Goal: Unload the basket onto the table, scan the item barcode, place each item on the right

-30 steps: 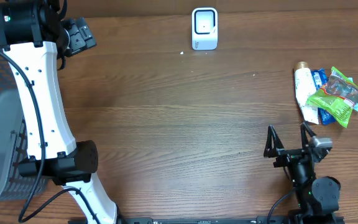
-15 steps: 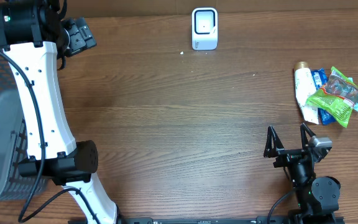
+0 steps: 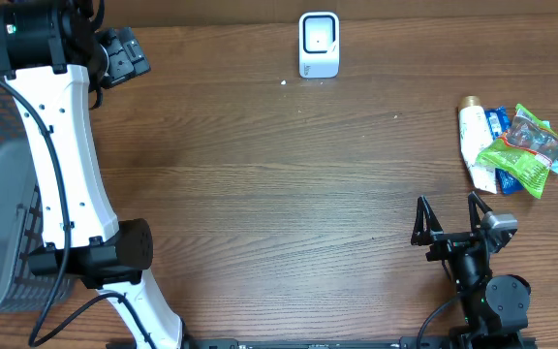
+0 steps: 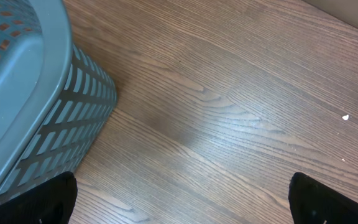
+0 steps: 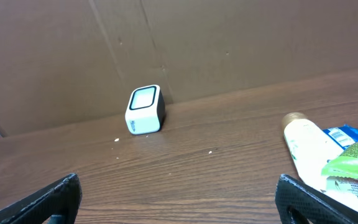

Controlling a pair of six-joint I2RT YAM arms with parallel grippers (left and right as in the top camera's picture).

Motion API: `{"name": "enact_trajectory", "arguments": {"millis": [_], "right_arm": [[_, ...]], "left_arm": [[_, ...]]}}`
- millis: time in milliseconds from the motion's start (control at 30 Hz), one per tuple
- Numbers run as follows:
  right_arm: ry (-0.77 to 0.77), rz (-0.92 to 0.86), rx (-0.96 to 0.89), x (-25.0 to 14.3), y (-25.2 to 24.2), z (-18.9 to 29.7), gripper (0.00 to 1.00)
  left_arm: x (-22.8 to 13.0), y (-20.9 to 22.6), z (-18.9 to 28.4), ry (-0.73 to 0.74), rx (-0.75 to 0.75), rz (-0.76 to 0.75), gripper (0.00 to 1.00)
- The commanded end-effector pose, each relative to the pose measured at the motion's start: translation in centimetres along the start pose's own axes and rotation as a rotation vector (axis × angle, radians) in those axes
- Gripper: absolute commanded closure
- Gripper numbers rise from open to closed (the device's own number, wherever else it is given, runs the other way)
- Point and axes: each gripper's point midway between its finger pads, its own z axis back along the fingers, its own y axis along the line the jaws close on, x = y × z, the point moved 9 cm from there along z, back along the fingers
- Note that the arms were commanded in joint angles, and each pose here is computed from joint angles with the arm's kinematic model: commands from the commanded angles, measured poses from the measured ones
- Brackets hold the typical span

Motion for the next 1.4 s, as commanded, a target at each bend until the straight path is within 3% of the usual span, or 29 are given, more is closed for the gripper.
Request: {"name": "enact_trajectory", "arguments": {"millis": [0,167,367,533,733,800,1133,1367], "right_arm": [[-0.006,-0.003,-0.009,-0.2,-0.1,0.0,0.00],[-0.006,-0.003,-0.009,-0.2,-0.1,0.0,0.00],[-0.006,-0.003,-0.009,-0.2,-0.1,0.0,0.00],[-0.006,-0.003,-0.009,-0.2,-0.1,0.0,0.00],[-0.006,-0.003,-0.009,-0.2,-0.1,0.0,0.00],[-0.006,-0.003,-0.009,-0.2,-0.1,0.0,0.00],[-0.006,-0.003,-0.009,-0.2,-0.1,0.0,0.00],[-0.006,-0.003,-0.009,-0.2,-0.1,0.0,0.00]], "left_arm": [[-0.1,0.1,0.7,-0.016,-0.008,-0.013,0.00],[-0.3,0.1,0.7,-0.005,-0.004,-0.018,0.00],[-3.2,1.2,1.3,-0.020,-0.015,-0.013,0.00],[-6.8,1.8,0.3,-0.193,-0.161,-0.011,0.00],[-12.3,1.8,-0.9,-0.396,-0.389,-0.351,0.00],[-14.1,2.3,-1.3,-0.457,-0.415,-0.397,0.01],[-22.9,5.0,-5.5,-0.742,-0.467,-0.383,0.00],[-26.7,5.9,-8.2,-0.839,-0.473,-0.417,0.00]]}}
